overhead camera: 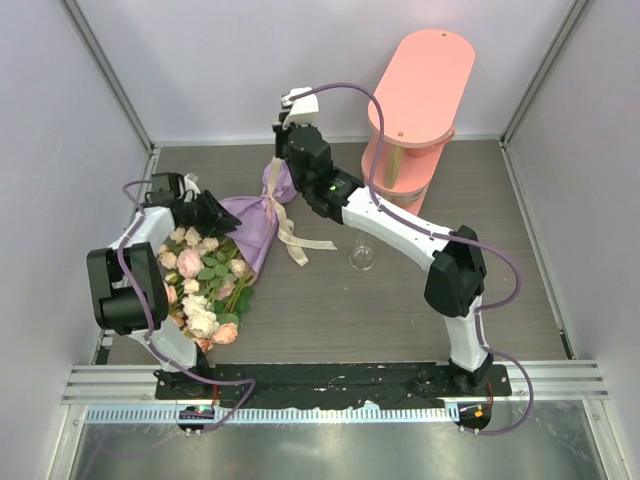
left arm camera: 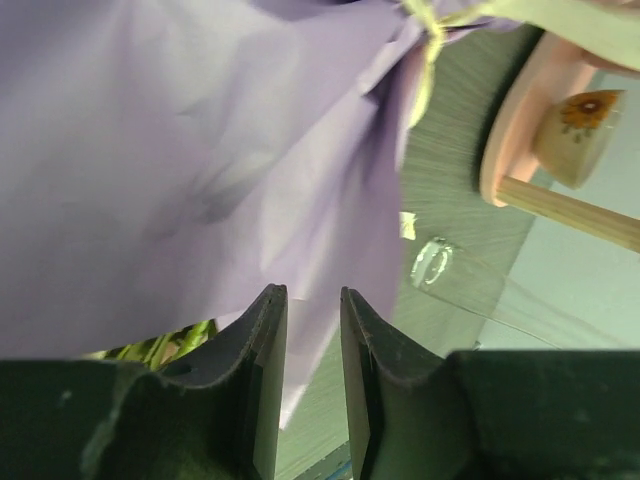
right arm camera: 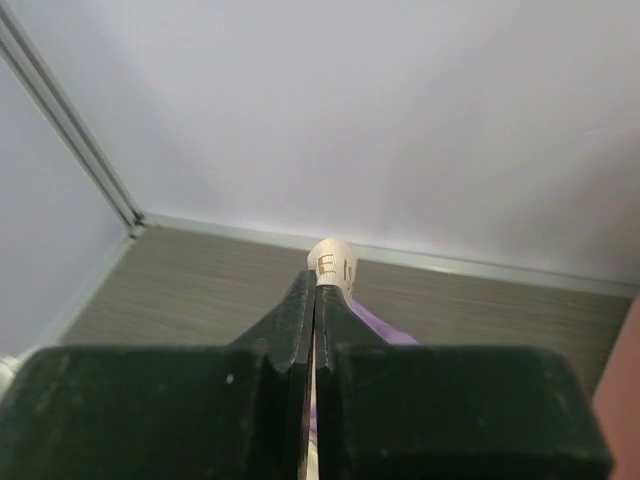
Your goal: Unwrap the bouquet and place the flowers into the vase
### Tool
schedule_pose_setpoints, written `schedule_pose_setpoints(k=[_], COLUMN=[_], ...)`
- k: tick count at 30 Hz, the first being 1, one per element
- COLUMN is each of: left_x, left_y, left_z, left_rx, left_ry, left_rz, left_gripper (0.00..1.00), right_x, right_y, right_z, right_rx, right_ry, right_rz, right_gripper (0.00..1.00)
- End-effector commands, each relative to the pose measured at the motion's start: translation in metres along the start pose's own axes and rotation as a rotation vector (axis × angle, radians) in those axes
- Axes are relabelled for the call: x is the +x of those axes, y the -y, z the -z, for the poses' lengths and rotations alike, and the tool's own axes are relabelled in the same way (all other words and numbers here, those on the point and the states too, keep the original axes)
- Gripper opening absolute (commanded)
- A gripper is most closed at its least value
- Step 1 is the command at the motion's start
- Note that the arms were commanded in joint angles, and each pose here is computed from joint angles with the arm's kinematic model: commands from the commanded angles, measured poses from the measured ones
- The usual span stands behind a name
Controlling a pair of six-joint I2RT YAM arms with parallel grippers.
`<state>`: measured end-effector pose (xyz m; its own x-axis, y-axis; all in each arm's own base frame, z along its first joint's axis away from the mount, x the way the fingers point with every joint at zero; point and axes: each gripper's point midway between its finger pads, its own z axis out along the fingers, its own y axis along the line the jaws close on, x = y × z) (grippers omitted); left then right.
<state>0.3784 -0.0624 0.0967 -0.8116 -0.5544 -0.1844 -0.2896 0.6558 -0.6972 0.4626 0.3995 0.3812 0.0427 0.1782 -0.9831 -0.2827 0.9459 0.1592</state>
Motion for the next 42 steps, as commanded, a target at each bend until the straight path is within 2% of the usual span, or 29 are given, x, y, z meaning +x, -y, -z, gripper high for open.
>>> schedule_pose_setpoints(k=[1,4,7,11,14,17,18,19,20,21,23,26,27,28,29,32,33,35,42], left_x=[-0.018,-0.031,-0.036,-0.034,-0.037,-0.031,-0.027,-0.030,-0.029,-0.029,-0.028,-0.028,-0.027,-0.027,-0.027,-0.028,-0.028,-0.029,-0.028], left_y=[0.052,0.063,0.077,0.056,0.042,0.027,0.030,0.034,0.034,0.033,0.033,0.032,0.030,0.030,0.029,0.028,0.028,0.027,0.021], left_z=[0.021,0.023,0.011,-0.037,-0.048,-0.049,-0.049,-0.049,-0.049,-0.049,-0.048,-0.047,-0.048,-0.049,-0.049,-0.049,-0.049,-0.048,-0.050], left_rx=[0.168,0.166,0.181,0.124,0.081,0.032,0.056,0.076,0.074,0.077,0.087,0.096,0.092,0.092,0.091,0.089,0.086,0.077,0.051], left_ry=[0.075,0.121,0.108,0.002,0.005,0.005,-0.010,-0.001,-0.002,-0.007,-0.018,-0.020,-0.022,-0.026,-0.026,-0.018,-0.013,-0.003,-0.010], left_rz=[-0.044,-0.014,0.000,0.083,0.090,0.076,0.083,0.074,0.080,0.087,0.101,0.110,0.111,0.109,0.107,0.093,0.086,0.082,0.079], left_gripper=[0.30,0.25,0.20,0.09,0.07,0.08,0.10,0.12,0.12,0.12,0.12,0.16,0.18,0.22,0.23,0.28,0.29,0.29,0.23], right_x=[0.020,0.046,0.062,0.080,0.107,0.130,0.132,0.132,0.134,0.138,0.156,0.173,0.184,0.174,0.189,0.207,0.220,0.232,0.258], right_y=[0.011,0.014,0.017,0.039,0.063,0.080,0.081,0.078,0.061,0.050,0.006,-0.019,-0.021,-0.028,-0.027,-0.024,-0.027,-0.028,-0.026], right_z=[-0.005,-0.012,-0.027,-0.036,-0.035,-0.035,-0.035,-0.035,-0.037,-0.038,-0.031,-0.026,-0.024,-0.029,-0.031,-0.034,-0.033,-0.033,-0.038], right_rx=[0.031,0.018,0.003,0.099,0.211,0.282,0.281,0.267,0.165,0.089,-0.193,-0.286,-0.302,-0.315,-0.318,-0.324,-0.359,-0.376,-0.431], right_ry=[0.008,-0.006,-0.041,-0.067,-0.122,-0.183,-0.192,-0.200,-0.206,-0.218,-0.267,-0.293,-0.330,-0.314,-0.341,-0.382,-0.401,-0.420,-0.473], right_rz=[0.098,0.125,0.132,0.207,0.255,0.330,0.346,0.358,0.349,0.334,0.305,0.292,0.299,0.290,0.304,0.354,0.372,0.412,0.508], right_gripper=[0.05,0.05,0.05,0.05,0.05,0.19,0.34,0.41,0.49,0.62,0.67,0.74,0.74,0.74,0.71,0.53,0.52,0.49,0.50])
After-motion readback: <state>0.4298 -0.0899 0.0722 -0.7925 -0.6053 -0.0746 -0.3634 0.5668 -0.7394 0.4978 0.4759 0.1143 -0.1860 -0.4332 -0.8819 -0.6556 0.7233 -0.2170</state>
